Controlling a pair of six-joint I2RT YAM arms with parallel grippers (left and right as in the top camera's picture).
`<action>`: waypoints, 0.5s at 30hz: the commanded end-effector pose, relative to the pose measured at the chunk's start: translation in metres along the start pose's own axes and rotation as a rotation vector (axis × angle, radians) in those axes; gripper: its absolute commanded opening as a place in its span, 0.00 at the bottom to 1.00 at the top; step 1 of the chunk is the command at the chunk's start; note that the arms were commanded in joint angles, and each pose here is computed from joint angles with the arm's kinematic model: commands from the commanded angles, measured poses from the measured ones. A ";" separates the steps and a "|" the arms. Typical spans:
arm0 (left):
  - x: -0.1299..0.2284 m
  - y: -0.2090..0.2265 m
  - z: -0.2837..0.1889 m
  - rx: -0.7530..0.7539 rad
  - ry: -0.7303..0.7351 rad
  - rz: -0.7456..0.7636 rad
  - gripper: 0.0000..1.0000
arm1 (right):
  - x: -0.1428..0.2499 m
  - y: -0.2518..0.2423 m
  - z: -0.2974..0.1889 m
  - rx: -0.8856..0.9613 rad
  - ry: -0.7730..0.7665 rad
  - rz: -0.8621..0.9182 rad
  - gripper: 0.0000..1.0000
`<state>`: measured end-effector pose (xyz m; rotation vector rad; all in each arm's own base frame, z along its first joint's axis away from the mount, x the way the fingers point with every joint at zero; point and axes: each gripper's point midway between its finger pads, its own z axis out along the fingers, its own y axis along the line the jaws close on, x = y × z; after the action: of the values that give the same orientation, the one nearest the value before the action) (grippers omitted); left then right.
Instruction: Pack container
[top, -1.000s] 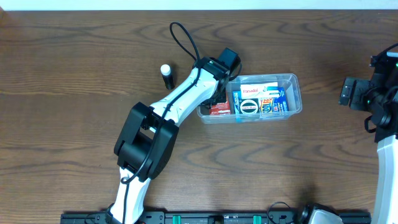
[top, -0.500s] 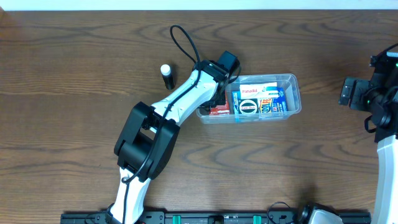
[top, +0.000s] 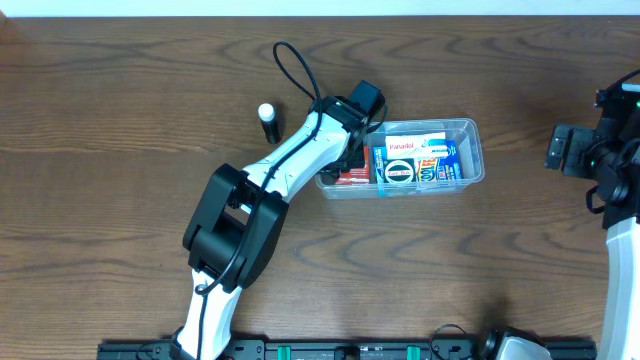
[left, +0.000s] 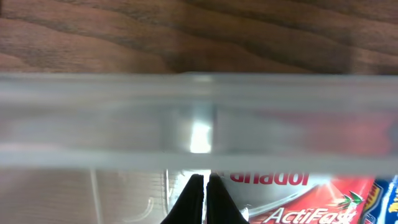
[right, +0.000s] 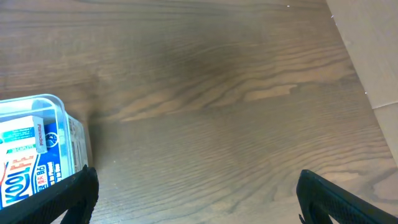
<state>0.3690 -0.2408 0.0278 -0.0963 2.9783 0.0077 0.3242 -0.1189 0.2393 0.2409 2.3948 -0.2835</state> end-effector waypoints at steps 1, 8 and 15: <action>0.010 -0.011 0.008 0.056 0.055 -0.011 0.06 | -0.002 -0.003 -0.002 0.006 -0.007 0.017 0.99; 0.013 -0.017 0.007 0.090 0.073 -0.011 0.06 | -0.002 -0.003 -0.002 0.006 -0.007 0.017 0.99; 0.011 -0.019 0.006 0.101 0.064 0.025 0.06 | -0.002 -0.003 -0.002 0.006 -0.007 0.017 0.99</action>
<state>0.3665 -0.2522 0.0290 -0.0849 3.0015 -0.0908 0.3242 -0.1189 0.2393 0.2409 2.3948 -0.2835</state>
